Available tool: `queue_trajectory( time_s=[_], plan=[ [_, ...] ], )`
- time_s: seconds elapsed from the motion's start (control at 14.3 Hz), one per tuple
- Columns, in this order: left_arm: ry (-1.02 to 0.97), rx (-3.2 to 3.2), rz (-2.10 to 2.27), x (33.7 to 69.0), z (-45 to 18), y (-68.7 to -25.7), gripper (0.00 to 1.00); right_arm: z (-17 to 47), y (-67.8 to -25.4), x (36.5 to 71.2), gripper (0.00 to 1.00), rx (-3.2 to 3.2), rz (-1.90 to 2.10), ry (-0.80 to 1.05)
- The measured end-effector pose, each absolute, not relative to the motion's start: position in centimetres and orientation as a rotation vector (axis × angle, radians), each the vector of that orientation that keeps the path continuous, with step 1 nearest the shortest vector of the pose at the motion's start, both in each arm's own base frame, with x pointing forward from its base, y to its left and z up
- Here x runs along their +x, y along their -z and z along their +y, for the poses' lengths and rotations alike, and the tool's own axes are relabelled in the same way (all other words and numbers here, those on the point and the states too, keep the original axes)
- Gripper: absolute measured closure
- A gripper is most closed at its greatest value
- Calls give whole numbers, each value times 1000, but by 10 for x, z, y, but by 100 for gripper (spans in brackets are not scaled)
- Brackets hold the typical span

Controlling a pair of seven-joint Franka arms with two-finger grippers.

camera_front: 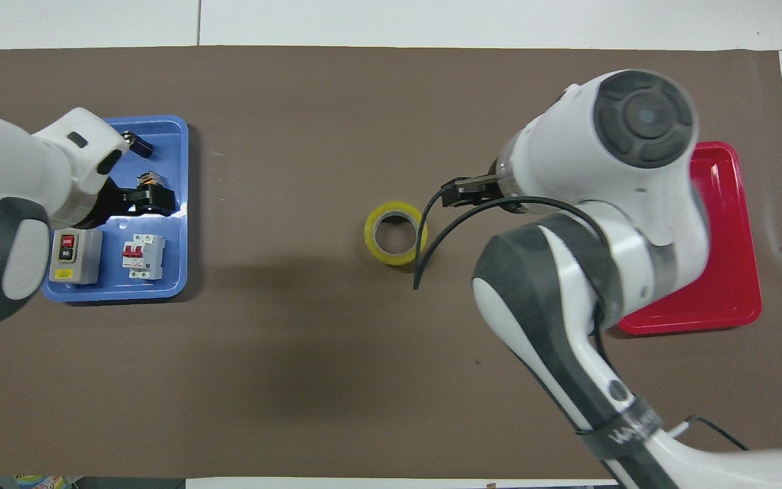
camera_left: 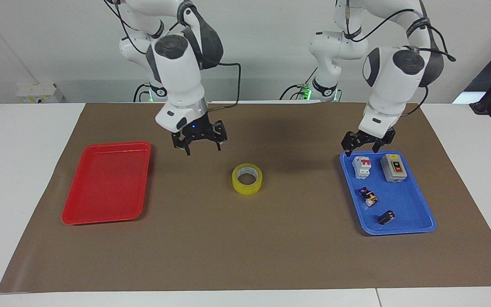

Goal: Place and move tape with both arms
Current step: 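Withdraw the left gripper while the right gripper grasps the tape roll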

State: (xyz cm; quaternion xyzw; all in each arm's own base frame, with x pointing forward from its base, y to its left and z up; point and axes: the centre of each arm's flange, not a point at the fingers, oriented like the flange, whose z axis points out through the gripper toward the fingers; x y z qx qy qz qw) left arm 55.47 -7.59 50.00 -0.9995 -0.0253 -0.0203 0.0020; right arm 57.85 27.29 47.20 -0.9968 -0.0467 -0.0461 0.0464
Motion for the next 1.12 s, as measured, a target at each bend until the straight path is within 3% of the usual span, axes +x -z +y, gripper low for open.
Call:
queue_trajectory(
  time_s=[0.49,0.77,0.84,1.12],
  plan=[
    [32,-3147,-77,552,-6,-610,0,335,-326,573,0,-3057,-209,103],
    [-32,-3147,-69,545,14,-618,0,326,-302,565,0,-3073,-200,75],
    [-50,-3147,-69,543,14,-617,0,325,-302,565,7,-3074,-198,74],
    [-60,-3147,-69,540,14,-616,0,325,-306,563,55,-3072,-198,81]
  ],
)
